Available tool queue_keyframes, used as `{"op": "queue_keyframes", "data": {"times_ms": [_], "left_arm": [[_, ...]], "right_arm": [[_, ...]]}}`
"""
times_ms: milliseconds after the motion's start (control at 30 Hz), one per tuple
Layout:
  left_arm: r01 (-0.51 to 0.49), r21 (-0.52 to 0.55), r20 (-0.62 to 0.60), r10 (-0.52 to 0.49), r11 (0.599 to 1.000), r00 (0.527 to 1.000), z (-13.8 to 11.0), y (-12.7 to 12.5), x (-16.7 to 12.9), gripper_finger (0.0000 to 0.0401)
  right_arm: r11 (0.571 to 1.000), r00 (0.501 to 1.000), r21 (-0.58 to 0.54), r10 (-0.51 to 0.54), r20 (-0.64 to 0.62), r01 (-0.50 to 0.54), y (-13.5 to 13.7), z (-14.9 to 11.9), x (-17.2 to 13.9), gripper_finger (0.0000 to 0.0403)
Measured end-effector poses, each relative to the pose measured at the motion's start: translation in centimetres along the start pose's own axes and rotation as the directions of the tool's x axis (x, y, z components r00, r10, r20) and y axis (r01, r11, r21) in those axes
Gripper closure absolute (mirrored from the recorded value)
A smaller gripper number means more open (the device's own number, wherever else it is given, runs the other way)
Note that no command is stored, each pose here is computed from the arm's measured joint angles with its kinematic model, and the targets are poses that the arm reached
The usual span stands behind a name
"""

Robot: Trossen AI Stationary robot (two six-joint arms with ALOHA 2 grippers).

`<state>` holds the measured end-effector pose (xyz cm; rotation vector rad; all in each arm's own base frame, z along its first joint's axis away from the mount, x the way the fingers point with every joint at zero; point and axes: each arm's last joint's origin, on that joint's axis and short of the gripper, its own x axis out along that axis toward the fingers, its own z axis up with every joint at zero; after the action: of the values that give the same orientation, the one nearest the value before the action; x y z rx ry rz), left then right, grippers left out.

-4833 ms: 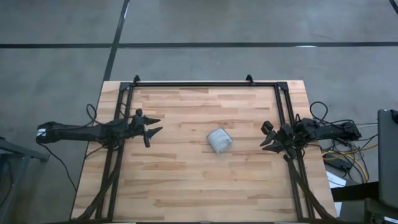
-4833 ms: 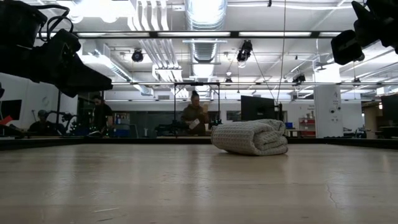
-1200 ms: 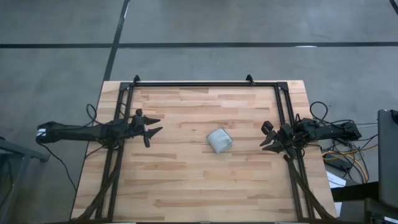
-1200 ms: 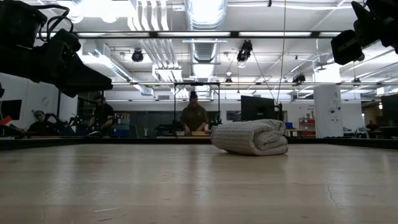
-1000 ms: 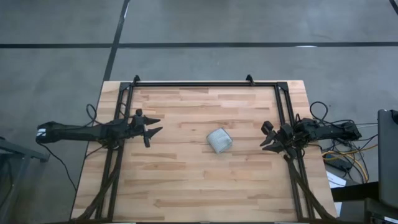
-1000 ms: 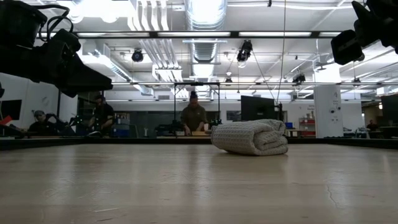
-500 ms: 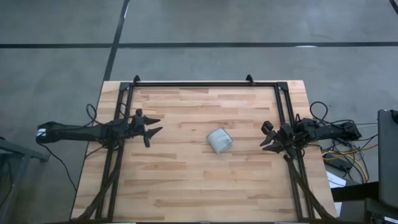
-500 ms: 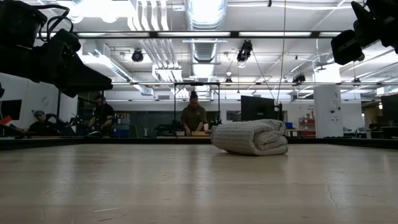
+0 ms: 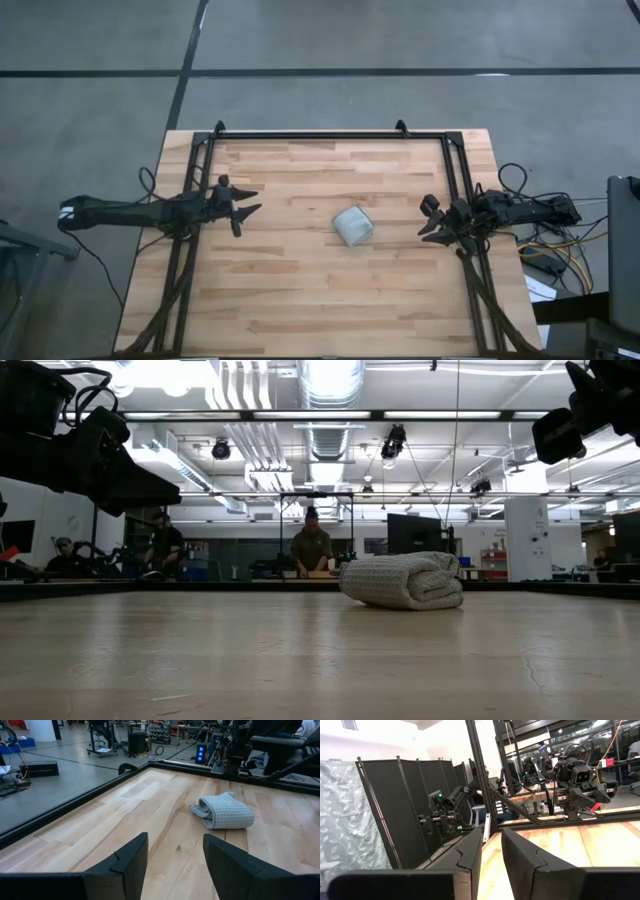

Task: Fold microfiber towels
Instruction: Return to Home Position

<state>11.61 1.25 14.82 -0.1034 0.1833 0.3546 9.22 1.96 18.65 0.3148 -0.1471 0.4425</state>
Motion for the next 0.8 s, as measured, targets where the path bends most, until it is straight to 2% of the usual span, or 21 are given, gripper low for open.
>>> {"op": "queue_keyframes", "data": {"times_ms": [267,800], "left_arm": [[0.0,0.0,0.0,0.0,1.0,1.0,0.0,0.0,0.0,0.0206],[0.0,0.0,0.0,0.0,1.0,1.0,0.0,0.0,0.0,0.0206]], "right_arm": [[1.0,1.0,-0.001,0.0,0.0,0.0,0.0,0.0,0.0,0.0321],[1.0,1.0,-0.001,0.0,0.0,0.0,0.0,0.0,0.0,0.0332]]}}
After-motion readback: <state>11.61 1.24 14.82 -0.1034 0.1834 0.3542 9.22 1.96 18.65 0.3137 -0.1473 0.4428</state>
